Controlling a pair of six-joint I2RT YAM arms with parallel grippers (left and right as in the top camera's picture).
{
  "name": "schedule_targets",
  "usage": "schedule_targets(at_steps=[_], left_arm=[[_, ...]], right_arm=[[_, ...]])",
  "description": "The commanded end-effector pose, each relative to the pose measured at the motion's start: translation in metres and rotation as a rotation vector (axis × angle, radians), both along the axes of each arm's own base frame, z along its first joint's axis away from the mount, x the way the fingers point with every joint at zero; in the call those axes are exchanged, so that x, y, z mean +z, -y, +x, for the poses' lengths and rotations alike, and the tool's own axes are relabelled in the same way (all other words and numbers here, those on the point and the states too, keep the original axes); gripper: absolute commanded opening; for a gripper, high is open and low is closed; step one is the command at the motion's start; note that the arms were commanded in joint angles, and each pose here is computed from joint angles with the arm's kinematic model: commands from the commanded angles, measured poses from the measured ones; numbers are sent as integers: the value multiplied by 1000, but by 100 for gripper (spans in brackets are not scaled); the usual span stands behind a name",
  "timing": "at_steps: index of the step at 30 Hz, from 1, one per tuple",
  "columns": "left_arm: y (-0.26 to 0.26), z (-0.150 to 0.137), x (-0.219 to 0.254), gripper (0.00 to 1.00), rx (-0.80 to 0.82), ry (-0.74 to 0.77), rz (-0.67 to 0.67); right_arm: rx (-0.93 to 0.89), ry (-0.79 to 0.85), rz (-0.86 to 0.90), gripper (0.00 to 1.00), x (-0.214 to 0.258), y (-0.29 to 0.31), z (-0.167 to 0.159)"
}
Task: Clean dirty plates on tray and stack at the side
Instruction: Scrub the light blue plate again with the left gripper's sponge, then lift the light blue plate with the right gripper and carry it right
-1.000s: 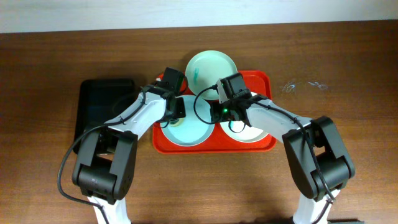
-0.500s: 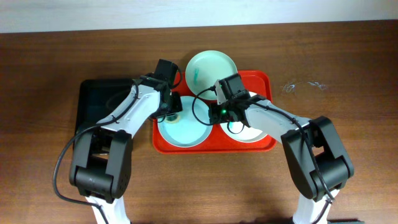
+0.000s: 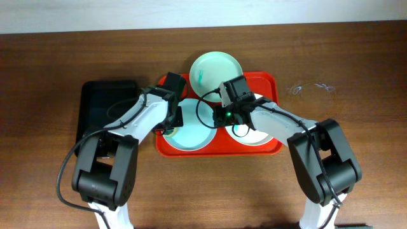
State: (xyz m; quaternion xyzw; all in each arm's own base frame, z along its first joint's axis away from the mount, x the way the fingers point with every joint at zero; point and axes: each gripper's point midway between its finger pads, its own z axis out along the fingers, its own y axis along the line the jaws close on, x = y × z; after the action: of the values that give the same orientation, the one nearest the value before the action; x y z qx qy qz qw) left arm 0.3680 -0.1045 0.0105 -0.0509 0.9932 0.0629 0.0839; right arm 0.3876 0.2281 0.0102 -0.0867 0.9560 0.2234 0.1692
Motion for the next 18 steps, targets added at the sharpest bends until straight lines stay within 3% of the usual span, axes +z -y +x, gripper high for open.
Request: schedule_targets(at_steps=[1, 5, 10, 14, 18], left_arm=[[-27, 18, 49, 0, 93, 139, 104], [-35, 31, 131, 0, 141, 341, 21], [-66, 11, 191, 0, 211, 448, -20], [-104, -10, 193, 0, 282, 397, 47], [-131, -17, 179, 0, 349, 347, 87]], right_arm=[[16, 12, -69, 4, -13, 13, 1], [59, 64, -59, 4, 4, 0, 2], [183, 213, -102, 4, 42, -30, 5], [131, 360, -321, 4, 75, -31, 14], [128, 564, -675, 4, 122, -25, 18]])
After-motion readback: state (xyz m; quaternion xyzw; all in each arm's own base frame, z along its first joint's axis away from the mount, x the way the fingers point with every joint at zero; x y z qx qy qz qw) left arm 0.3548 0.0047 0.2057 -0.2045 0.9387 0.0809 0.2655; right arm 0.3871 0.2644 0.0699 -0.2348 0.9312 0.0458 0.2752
